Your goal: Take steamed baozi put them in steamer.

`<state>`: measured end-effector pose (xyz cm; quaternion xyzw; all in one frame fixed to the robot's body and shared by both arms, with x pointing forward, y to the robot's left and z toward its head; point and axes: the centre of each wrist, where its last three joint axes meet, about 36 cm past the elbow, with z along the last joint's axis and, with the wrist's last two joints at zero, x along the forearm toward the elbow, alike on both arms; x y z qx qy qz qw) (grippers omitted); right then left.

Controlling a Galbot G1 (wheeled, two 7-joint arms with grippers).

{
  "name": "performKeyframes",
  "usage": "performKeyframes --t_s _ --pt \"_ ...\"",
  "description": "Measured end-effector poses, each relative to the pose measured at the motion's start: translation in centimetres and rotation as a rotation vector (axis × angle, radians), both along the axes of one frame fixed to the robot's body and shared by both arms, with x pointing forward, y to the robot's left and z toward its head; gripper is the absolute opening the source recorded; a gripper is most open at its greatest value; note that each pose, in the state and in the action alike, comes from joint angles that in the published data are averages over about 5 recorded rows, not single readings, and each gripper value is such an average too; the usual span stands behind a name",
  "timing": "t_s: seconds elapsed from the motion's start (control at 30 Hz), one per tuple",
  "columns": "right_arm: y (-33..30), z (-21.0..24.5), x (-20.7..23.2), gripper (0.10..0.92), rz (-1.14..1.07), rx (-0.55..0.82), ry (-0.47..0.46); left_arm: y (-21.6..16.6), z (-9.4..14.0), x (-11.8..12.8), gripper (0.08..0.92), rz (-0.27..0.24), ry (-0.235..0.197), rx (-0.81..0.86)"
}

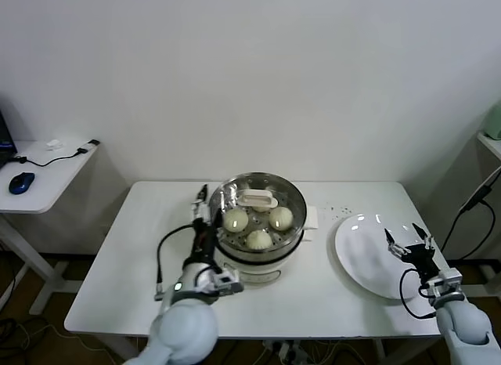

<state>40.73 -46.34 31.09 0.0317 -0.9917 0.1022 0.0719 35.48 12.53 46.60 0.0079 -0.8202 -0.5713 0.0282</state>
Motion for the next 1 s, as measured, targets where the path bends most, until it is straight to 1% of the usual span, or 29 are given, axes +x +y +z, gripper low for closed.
performKeyframes --t_s 0.1,0.17,0.23,0.3,0.4,0.53,0.63,0.8,1.0 --pt "0.6 0.2 -0.1 0.823 0.000 0.006 -0.002 2.8 -0.2 -0.3 0.823 0.064 0.044 -0.114" --pt "1.1 0.3 -0.2 0.823 0.001 0.009 -0.003 4.7 -0.4 -0.5 0.823 0.097 0.075 -0.197" --pt "1.6 0.4 -0.2 0.823 0.003 0.013 -0.004 6.4 -0.8 -0.8 0.823 0.112 0.096 -0.289" --pt "2.1 0.6 -0.3 0.823 0.005 0.019 -0.005 8.0 -1.2 -1.2 0.823 0.111 0.101 -0.391" --pt "2.6 0.8 -0.5 0.823 0.008 0.026 -0.007 10.0 -2.1 -1.9 0.823 0.090 0.081 -0.546" --pt "2.9 1.2 -0.8 0.823 0.012 0.031 -0.007 12.1 -3.8 -3.1 0.823 0.075 0.030 -0.731" --pt "3.0 1.5 -1.2 0.823 0.017 0.031 -0.006 13.0 -5.4 -4.1 0.823 0.074 -0.007 -0.830" --pt "3.0 1.9 -2.0 0.823 0.020 0.039 -0.006 14.0 -7.6 -5.6 0.823 0.073 -0.054 -0.928" --pt "2.8 1.9 -2.9 0.823 0.009 0.061 -0.013 14.2 -8.8 -6.6 0.823 0.068 -0.099 -0.982"
